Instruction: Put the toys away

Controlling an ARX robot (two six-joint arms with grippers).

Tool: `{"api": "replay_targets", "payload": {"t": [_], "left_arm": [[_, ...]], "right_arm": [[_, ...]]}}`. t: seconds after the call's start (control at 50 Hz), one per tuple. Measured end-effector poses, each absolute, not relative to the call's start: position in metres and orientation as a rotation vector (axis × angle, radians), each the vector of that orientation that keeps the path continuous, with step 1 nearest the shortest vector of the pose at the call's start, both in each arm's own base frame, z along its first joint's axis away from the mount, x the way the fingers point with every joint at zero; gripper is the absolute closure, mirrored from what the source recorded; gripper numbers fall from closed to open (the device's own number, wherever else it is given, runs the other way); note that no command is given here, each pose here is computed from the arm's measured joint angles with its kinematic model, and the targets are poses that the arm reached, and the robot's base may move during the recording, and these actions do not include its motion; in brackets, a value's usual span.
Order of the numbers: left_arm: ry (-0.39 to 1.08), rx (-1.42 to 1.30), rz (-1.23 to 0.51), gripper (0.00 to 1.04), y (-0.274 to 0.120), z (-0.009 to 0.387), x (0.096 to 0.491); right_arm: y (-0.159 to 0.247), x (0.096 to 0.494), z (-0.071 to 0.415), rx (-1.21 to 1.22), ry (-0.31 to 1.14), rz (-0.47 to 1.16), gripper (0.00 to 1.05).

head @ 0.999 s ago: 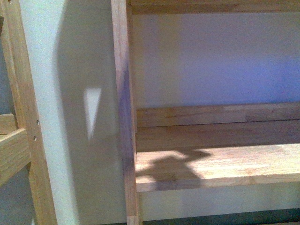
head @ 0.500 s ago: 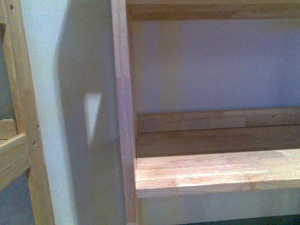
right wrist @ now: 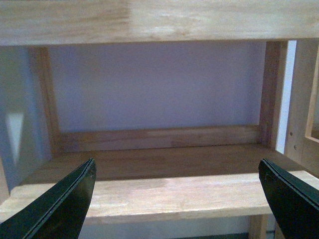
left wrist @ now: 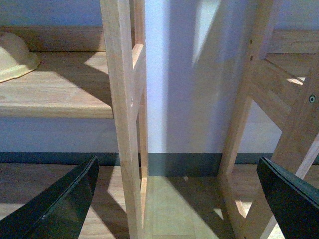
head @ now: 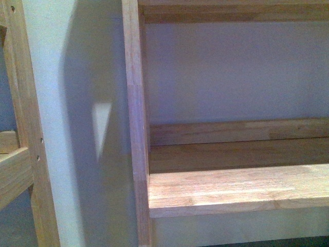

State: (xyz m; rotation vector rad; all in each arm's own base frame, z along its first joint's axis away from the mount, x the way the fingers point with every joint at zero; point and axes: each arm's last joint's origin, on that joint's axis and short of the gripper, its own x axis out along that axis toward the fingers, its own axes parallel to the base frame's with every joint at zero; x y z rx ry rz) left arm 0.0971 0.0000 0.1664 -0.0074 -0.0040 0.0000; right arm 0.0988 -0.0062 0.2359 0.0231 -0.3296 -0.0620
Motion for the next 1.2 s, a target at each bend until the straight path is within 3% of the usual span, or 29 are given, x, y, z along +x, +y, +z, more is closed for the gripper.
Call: {"api": "replay_targets", "payload": {"t": [0.4,0.54,0.739,0.879,0.999,1.199], "left_arm": [[-0.004,-0.007,0.000,0.06,0.000,0.166,0.097],[-0.004,-0.007,0.000,0.06,0.000,0.166,0.097],[-0.004,-0.007,0.000,0.06,0.000,0.166,0.097],[-0.004,-0.007,0.000,0.06,0.000,0.166,0.097],[-0.004,-0.007,-0.001,0.06,0.000,0.166,0.097],[-0.004,-0.007,0.000,0.06,0.000,0.166,0.097]], "right_arm": [[0.000,0.097,0.195,-0.042,-0.263,-0.031,0.10],[0.000,0.099,0.178,-0.022,-0.002,0.003,0.31],[0.000,0.098,0.177,-0.015,0.005,0.002,0.57],[0.000,0.097,0.173,-0.015,-0.005,0.002,0.85],[0.000,0.098,0.167,-0.014,0.000,0.002,1.02],[0.000,0.097,0.167,-0.014,-0.004,0.002,1.01]]}}
